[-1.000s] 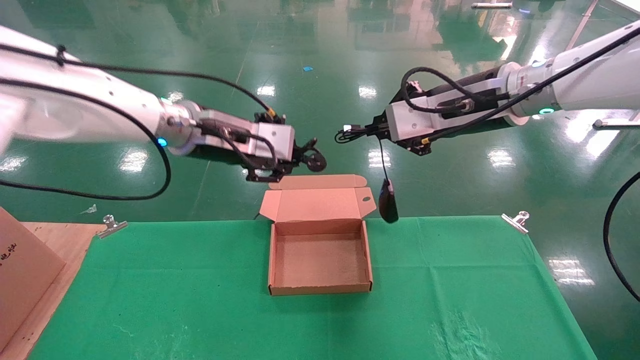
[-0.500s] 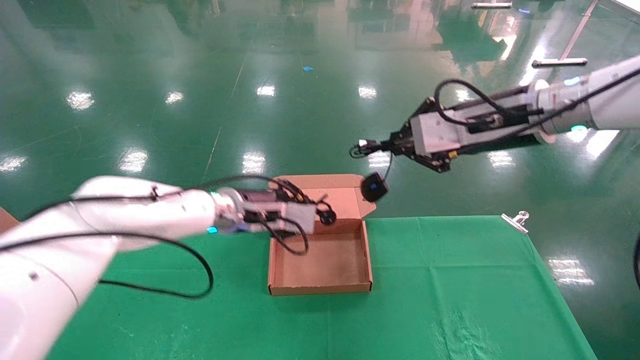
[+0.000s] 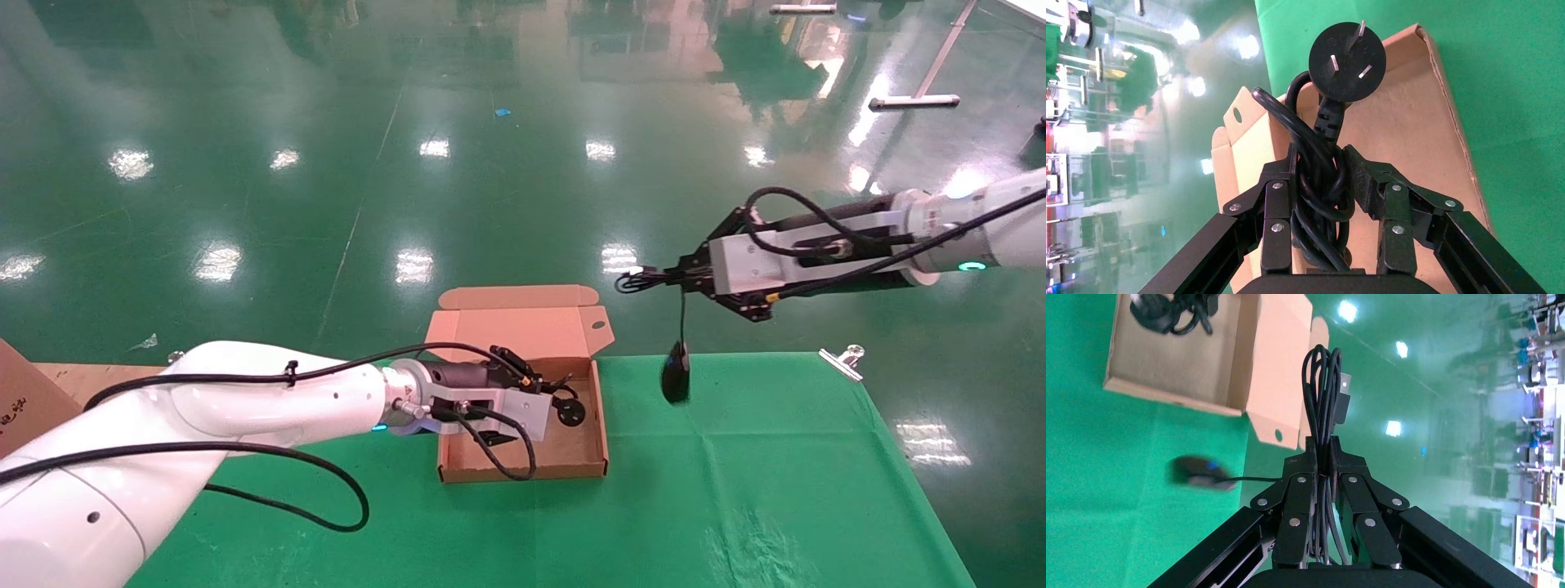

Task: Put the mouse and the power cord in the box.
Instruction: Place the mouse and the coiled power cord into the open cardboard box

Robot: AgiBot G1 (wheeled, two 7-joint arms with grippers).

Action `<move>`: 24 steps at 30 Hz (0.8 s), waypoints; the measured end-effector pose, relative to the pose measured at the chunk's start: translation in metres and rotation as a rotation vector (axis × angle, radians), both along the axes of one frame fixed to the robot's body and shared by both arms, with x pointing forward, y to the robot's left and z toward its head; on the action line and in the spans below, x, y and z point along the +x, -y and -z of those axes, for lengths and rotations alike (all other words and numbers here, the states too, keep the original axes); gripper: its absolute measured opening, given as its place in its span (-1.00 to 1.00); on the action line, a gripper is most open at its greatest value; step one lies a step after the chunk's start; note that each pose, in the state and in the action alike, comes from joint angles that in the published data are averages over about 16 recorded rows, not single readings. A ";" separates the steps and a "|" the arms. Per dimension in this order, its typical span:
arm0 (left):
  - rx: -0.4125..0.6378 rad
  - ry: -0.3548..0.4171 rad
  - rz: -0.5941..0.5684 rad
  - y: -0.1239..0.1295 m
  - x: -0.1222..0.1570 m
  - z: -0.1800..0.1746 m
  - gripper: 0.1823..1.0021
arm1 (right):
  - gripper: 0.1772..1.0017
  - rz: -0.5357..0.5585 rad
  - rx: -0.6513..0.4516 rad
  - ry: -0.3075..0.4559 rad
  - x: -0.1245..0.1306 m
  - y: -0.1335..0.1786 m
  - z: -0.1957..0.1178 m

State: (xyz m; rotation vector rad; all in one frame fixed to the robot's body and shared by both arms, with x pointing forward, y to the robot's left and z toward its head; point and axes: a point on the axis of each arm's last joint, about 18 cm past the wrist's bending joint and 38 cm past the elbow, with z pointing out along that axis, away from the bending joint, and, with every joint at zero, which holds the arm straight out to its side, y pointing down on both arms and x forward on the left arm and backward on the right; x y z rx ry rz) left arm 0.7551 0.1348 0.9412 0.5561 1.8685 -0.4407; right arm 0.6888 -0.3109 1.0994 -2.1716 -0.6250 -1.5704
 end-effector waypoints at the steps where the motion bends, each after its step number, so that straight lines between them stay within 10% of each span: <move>1: -0.002 0.002 0.000 0.001 0.000 0.000 -0.62 | -0.91 0.003 0.000 0.000 0.001 0.001 0.001; 24: -0.107 0.037 -0.055 -0.006 0.009 -0.016 -0.04 | -0.91 -0.073 -0.025 -0.019 0.007 -0.045 0.005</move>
